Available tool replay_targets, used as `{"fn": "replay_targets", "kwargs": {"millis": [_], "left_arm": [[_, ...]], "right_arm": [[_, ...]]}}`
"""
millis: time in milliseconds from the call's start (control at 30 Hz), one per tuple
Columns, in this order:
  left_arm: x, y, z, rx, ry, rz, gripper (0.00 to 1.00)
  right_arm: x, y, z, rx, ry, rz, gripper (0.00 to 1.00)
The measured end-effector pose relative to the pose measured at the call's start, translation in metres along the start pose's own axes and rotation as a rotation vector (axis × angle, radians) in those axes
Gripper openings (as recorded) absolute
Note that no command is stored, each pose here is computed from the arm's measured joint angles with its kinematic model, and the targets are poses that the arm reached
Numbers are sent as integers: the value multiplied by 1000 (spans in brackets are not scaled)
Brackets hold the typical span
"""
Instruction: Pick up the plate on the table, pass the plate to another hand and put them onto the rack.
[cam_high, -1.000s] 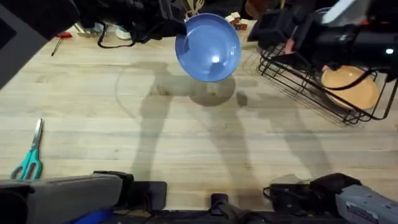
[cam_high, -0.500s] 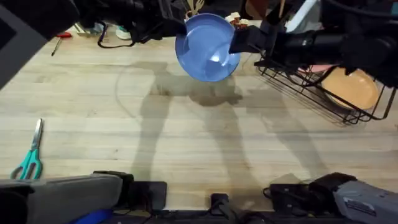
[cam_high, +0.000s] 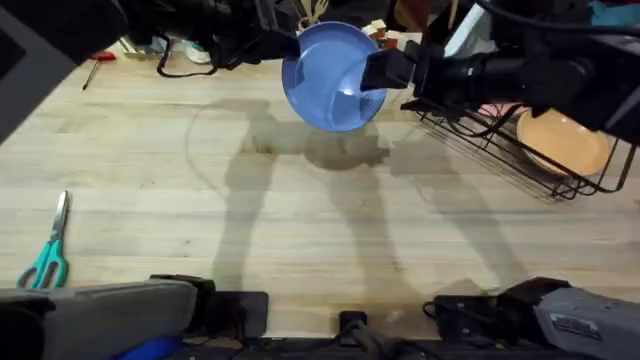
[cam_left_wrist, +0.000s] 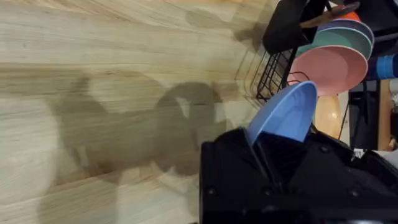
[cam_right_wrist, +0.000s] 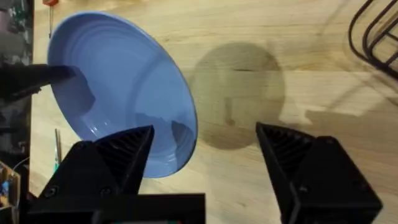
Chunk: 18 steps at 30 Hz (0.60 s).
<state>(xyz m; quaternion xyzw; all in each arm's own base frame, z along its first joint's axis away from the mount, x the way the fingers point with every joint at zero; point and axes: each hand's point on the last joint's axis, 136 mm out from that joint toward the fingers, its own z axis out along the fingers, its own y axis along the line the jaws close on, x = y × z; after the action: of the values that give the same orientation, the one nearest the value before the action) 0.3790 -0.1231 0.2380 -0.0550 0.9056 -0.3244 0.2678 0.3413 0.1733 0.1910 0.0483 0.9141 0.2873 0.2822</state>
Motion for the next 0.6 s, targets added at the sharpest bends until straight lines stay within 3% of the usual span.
{"fn": "replay_targets", "kwargs": {"millis": [100,433,600], "left_arm": [[0,0,0,0,0,0,41],[0,0,0,0,0,-1,41],[0,0,0,0,0,0,41]], "right_arm": [[-2,1,1,-3,-5,-2,990],[-6,3,2,-15,-23,-4,833],[-6,3,2,-15,-23,0,586]]}}
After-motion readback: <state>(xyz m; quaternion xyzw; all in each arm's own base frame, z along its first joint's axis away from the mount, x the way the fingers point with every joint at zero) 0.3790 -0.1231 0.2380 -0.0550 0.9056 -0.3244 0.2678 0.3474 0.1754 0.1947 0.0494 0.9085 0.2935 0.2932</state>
